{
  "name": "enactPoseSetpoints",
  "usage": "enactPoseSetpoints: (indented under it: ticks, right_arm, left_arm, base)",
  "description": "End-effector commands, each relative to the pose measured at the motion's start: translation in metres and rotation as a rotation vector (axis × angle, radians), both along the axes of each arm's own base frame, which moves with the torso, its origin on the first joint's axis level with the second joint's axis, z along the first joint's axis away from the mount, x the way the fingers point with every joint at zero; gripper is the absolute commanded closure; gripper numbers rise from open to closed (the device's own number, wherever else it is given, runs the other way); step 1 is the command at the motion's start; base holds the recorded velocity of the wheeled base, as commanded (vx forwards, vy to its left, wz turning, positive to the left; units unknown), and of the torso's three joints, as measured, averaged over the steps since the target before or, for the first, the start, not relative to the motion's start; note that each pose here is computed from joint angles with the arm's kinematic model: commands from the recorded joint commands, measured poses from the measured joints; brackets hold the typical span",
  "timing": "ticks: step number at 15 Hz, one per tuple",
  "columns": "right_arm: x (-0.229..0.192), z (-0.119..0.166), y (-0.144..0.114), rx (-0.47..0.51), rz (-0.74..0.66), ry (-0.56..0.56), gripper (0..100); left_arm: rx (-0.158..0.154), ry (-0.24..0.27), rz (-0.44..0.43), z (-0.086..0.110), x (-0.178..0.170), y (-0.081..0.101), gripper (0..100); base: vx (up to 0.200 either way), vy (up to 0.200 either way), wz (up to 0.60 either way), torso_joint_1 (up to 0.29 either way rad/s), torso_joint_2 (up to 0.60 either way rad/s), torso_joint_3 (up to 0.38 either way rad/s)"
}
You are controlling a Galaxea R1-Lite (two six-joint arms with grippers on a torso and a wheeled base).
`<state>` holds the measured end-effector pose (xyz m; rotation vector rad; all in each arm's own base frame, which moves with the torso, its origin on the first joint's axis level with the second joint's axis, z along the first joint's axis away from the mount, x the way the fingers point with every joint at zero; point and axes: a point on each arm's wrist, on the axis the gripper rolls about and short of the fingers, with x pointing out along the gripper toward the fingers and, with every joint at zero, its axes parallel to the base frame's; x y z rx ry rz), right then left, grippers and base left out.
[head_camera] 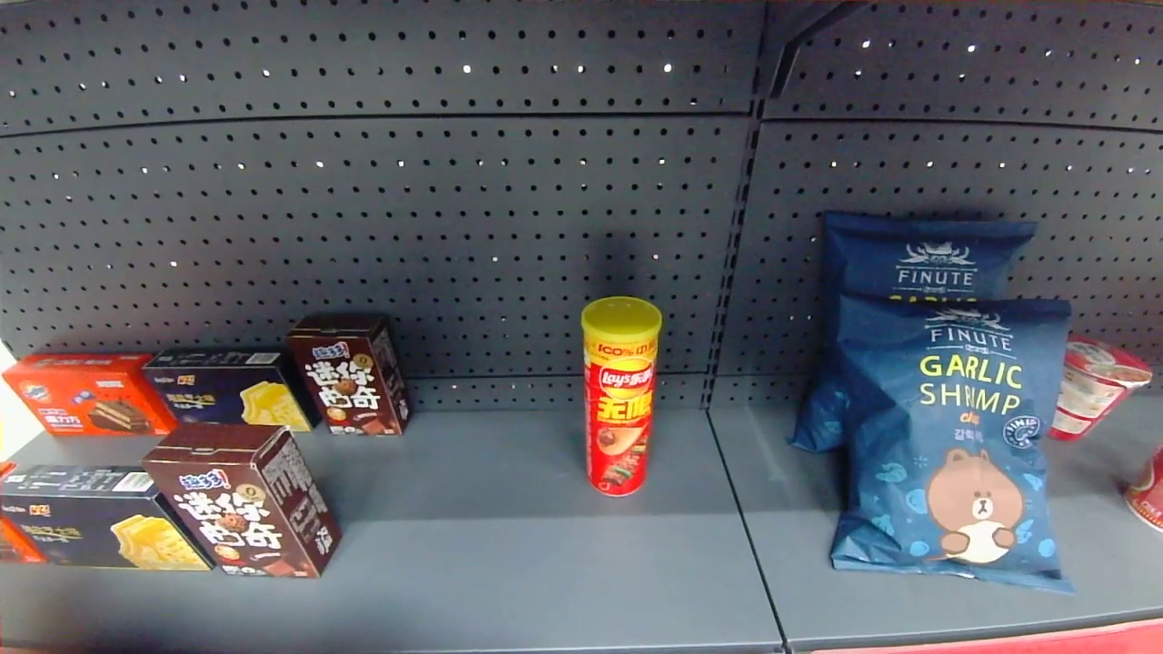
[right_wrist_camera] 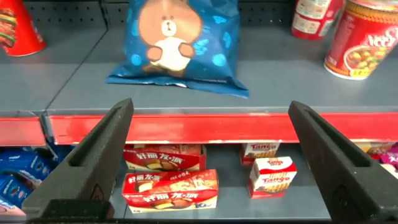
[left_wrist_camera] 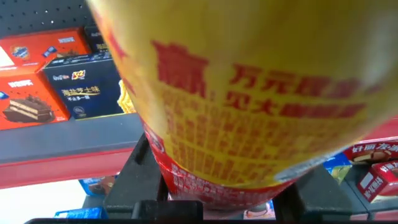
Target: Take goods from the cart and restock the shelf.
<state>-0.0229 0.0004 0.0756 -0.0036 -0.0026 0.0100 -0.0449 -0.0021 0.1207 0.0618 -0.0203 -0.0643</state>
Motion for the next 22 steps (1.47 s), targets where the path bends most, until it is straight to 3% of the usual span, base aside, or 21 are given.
enactPoseSetpoints:
  ticks: [1, 3, 4, 5, 8, 9, 10, 13, 15, 18, 21, 22]
  right_arm:
    - [0.000, 0.000, 0.000, -0.006, 0.004, 0.004, 0]
    - [0.001, 0.001, 0.001, 0.004, 0.021, 0.013, 0]
    - [-0.001, 0.029, 0.001, 0.049, 0.057, -0.042, 0]
    - [0.004, 0.080, 0.001, 0.069, 0.175, -0.061, 0]
    - [0.031, 0.141, 0.006, -0.005, 0.461, 0.006, 0]
    - [0.032, 0.142, 0.006, -0.005, 0.466, 0.006, 0]
    - [0.047, 0.162, 0.013, -0.002, 0.539, 0.053, 0]
    - [0.067, 0.165, 0.028, 0.080, 0.732, 0.171, 0]
    - [0.088, 0.164, 0.041, 0.071, 0.813, 0.255, 0]
    - [0.138, 0.157, 0.066, -0.056, 0.839, 0.259, 0]
    - [0.180, 0.146, 0.091, -0.104, 0.867, 0.292, 0]
    - [0.201, 0.140, 0.103, -0.121, 0.884, 0.286, 0]
  left_arm:
    - [0.000, -0.011, 0.000, 0.003, -0.001, 0.000, 100]
    - [0.001, -0.022, 0.004, 0.007, -0.003, 0.000, 100]
    - [0.001, -0.025, 0.007, 0.009, -0.004, 0.000, 100]
    - [0.001, -0.026, 0.008, 0.011, -0.005, 0.000, 100]
    - [0.002, -0.016, 0.013, 0.015, -0.003, 0.000, 100]
    - [0.002, -0.016, 0.013, 0.015, -0.003, 0.000, 100]
    - [0.000, -0.028, 0.028, 0.024, -0.005, 0.000, 100]
    - [-0.005, -0.006, 0.053, 0.032, 0.000, 0.001, 100]
    - [-0.005, 0.009, 0.048, 0.029, 0.001, 0.001, 100]
    - [-0.005, 0.019, 0.027, 0.030, 0.003, 0.001, 100]
    - [-0.006, 0.036, 0.002, 0.037, 0.008, 0.002, 100]
    - [-0.027, 0.045, -0.010, 0.039, 0.009, 0.002, 100]
  base:
    - [0.000, 0.000, 0.00, 0.000, 0.00, 0.000]
    - [0.000, 0.000, 0.00, 0.000, 0.00, 0.000]
    - [0.000, 0.000, 0.00, 0.000, 0.00, 0.000]
    - [0.000, 0.000, 0.00, 0.000, 0.00, 0.000]
    - [0.000, 0.000, 0.00, 0.000, 0.00, 0.000]
    - [0.000, 0.000, 0.00, 0.000, 0.00, 0.000]
    - [0.000, 0.000, 0.00, 0.000, 0.00, 0.000]
    - [0.000, 0.000, 0.00, 0.000, 0.00, 0.000]
    - [0.000, 0.000, 0.00, 0.000, 0.00, 0.000]
    - [0.000, 0.000, 0.00, 0.000, 0.00, 0.000]
    - [0.000, 0.000, 0.00, 0.000, 0.00, 0.000]
    - [0.000, 0.000, 0.00, 0.000, 0.00, 0.000]
